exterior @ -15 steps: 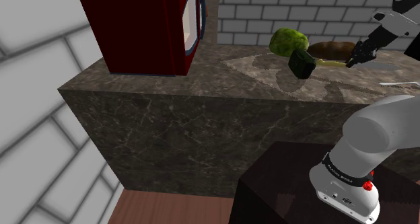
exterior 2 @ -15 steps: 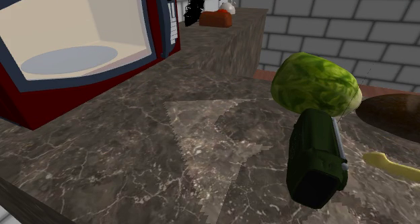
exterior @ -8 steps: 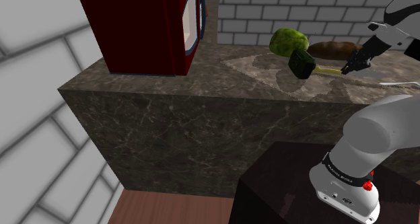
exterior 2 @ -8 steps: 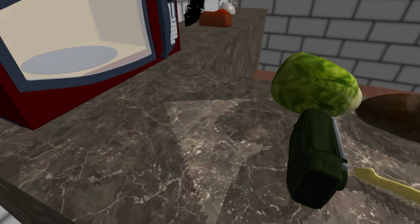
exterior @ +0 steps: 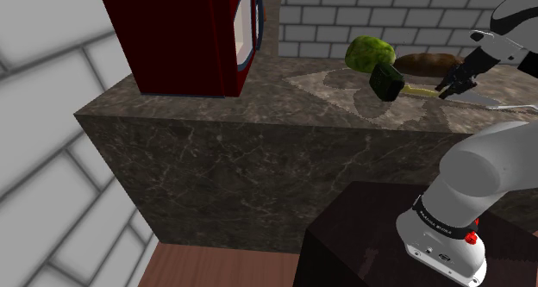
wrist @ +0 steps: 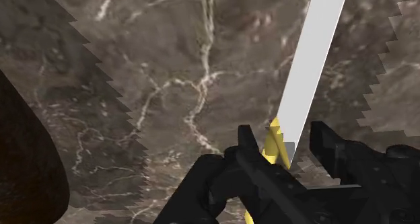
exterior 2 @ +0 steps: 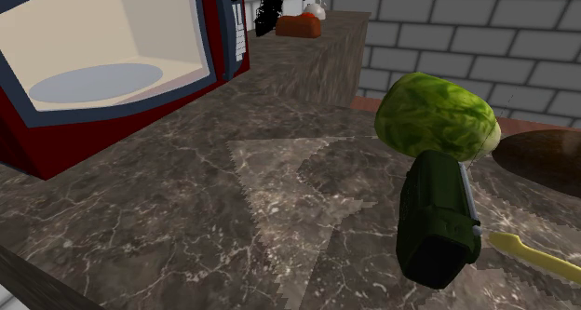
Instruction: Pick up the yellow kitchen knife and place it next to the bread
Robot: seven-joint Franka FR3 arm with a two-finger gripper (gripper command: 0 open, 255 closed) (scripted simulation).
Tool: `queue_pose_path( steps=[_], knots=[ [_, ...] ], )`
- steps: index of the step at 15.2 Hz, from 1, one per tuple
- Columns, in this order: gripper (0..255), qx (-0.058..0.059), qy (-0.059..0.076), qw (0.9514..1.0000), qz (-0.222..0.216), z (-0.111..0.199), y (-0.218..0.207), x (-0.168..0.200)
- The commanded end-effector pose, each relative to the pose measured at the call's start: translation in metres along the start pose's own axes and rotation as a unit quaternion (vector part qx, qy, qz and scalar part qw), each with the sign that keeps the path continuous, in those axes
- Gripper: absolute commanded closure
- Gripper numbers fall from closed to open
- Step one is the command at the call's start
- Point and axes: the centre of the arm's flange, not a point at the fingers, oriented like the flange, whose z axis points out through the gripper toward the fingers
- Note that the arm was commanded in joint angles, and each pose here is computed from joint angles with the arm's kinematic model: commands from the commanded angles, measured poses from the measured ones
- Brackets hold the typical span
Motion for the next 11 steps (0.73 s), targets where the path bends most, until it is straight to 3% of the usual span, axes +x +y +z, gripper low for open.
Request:
queue_pose_path(
  steps=[1, 5, 9, 11],
  knots=[
    [0, 0.0, 0.0, 1.0, 0.0, 0.0, 0.0, 0.0],
    [0, 0.0, 0.0, 1.0, 0.0, 0.0, 0.0, 0.0],
    [0, 0.0, 0.0, 1.0, 0.0, -0.05, 0.0, 0.0],
    [0, 0.0, 0.0, 1.0, 0.0, -0.05, 0.0, 0.0]
  ],
)
